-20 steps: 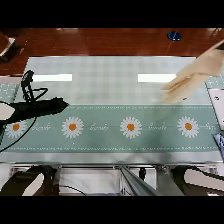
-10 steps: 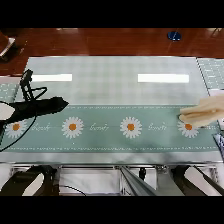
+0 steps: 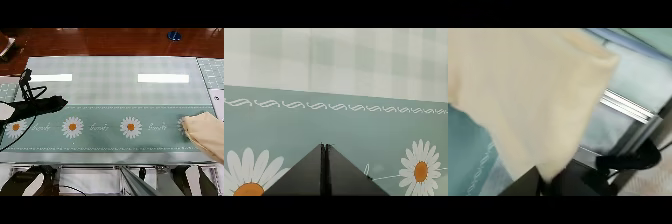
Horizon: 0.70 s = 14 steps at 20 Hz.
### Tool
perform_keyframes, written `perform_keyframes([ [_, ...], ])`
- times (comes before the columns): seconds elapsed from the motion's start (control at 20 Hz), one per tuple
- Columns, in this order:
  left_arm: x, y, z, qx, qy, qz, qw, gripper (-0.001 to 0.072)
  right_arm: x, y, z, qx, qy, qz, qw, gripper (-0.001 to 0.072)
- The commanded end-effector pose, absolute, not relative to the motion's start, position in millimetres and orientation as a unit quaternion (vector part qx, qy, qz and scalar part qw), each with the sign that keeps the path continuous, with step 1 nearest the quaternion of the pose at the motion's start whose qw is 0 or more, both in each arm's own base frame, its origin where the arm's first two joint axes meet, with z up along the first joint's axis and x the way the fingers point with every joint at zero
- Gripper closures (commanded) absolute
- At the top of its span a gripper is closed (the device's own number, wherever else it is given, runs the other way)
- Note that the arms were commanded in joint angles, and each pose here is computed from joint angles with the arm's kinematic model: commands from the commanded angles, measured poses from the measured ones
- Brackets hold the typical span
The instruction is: Fold the shirts.
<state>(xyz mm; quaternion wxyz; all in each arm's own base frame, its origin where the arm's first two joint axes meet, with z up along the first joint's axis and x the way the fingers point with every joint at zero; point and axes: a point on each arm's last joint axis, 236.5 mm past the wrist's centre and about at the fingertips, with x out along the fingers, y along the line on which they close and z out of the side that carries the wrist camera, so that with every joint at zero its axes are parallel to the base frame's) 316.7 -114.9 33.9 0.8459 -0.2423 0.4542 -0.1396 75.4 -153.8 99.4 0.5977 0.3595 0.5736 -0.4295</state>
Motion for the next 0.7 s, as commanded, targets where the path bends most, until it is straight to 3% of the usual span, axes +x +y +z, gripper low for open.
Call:
perform_keyframes([
  [0.0, 317.0, -114.9, 33.8, -0.242, 0.454, -0.139, 0.846, 0.0691, 22.6, -162.8, 79.9, 0.328, 0.585, -0.516, 0.533, 0.0316],
  [0.15, 323.1, -112.3, 38.2, -0.241, 0.441, -0.137, 0.854, 0.0691, 43.4, -169.9, 75.6, 0.337, 0.583, -0.488, 0.555, 0.0305],
  [0.25, 335.7, -108.5, 54.7, -0.228, 0.417, -0.141, 0.868, 0.0691, 75.3, -179.2, 82.7, 0.351, 0.563, -0.455, 0.595, 0.0321],
  [0.3, 344.4, -106.4, 68.4, -0.227, 0.403, -0.142, 0.875, 0.0691, 102.8, -184.0, 90.6, 0.366, 0.542, -0.425, 0.626, 0.0423],
  [0.35, 355.4, -103.3, 87.5, -0.225, 0.385, -0.143, 0.884, 0.0691, 137.2, -185.5, 102.0, 0.377, 0.52, -0.375, 0.669, 0.0618],
  [0.4, 366.9, -100.5, 108.4, -0.218, 0.364, -0.147, 0.894, 0.0691, 182.6, -181.4, 121.3, 0.388, 0.485, -0.302, 0.723, 0.069],
  [0.5, 392.1, -101.5, 158.9, -0.207, 0.319, -0.16, 0.911, 0.0691, 268.8, -161.6, 172.4, 0.389, 0.404, -0.173, 0.81, 0.069],
  [0.65, 417.7, -125.5, 219.3, -0.188, 0.28, -0.202, 0.92, 0.0691, 363.1, -95.5, 229.0, 0.319, 0.323, -0.034, 0.89, 0.069],
])
